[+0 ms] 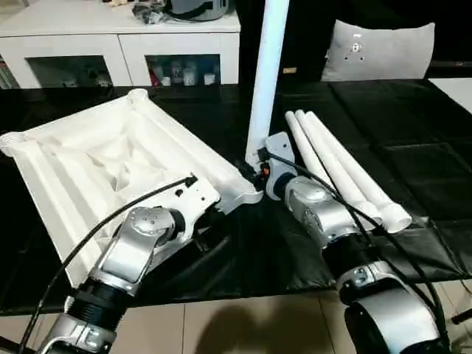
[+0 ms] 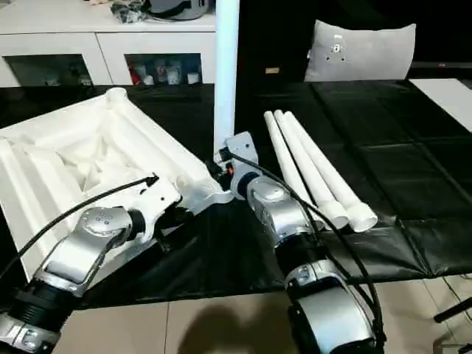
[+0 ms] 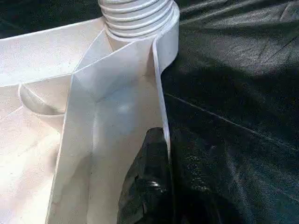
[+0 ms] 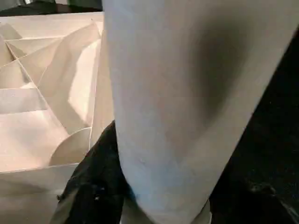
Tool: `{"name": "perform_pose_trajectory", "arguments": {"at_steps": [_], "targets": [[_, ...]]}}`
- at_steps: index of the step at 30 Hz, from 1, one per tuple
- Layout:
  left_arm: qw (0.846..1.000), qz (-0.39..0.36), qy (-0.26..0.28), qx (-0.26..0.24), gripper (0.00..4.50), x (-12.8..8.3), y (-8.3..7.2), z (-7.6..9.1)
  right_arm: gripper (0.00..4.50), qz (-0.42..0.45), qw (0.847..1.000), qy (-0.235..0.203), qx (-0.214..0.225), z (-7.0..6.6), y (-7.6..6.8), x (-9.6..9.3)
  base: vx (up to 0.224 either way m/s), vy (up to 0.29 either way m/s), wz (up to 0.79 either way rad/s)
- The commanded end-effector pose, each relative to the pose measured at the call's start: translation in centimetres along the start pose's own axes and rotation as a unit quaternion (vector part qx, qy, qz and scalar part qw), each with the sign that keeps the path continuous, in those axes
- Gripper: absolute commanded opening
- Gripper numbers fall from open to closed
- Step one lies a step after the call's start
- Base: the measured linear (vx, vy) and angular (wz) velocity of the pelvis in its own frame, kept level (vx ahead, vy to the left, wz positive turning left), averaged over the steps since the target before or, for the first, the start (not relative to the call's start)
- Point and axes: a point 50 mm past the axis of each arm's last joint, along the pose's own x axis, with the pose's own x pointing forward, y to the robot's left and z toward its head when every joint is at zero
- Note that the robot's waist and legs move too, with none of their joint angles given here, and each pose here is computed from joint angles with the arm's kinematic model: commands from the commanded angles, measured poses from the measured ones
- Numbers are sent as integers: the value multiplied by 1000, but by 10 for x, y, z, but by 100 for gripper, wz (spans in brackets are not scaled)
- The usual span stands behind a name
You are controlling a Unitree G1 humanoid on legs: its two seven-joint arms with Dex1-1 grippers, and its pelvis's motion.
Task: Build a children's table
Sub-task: Insert table leg to table base, then rotate leg to tighten
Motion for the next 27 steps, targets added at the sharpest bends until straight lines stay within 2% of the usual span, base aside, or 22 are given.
{"name": "perform_pose_trajectory", "arguments": {"at_steps": [1, 8, 12, 15, 16, 19, 23, 27], "targets": [[998, -55, -24, 20, 0, 4, -20, 9, 275, -70, 992, 100, 30, -48, -21, -12, 0, 0, 0], [998, -47, -20, 29, 0, 4, -14, 7, 344, -63, 994, 86, 24, -48, -24, -17, 0, 0, 0], [999, -42, -13, 33, 0, 1, -6, 3, 375, -16, 998, 56, -4, -48, -24, -29, 0, 0, 0], [998, -43, -12, 36, 0, 0, -5, 1, 401, -9, 999, 50, -19, -49, -26, -35, 0, 0, 0], [998, -47, -16, 47, 0, -1, -4, 0, 401, -5, 998, 48, -36, -51, -30, -43, 0, 0, 0], [997, -50, -24, 57, 0, -1, -4, 0, 437, 2, 998, 47, -45, -53, -32, -48, 0, 0, 0], [991, -96, -26, 85, 0, -5, -5, -5, 446, 60, 996, 18, -70, -43, -41, -72, 0, 0, 0], [984, -138, -14, 115, 0, -9, -7, -12, 446, 105, 990, -4, -95, -33, -45, -84, 0, 0, 0]]}}
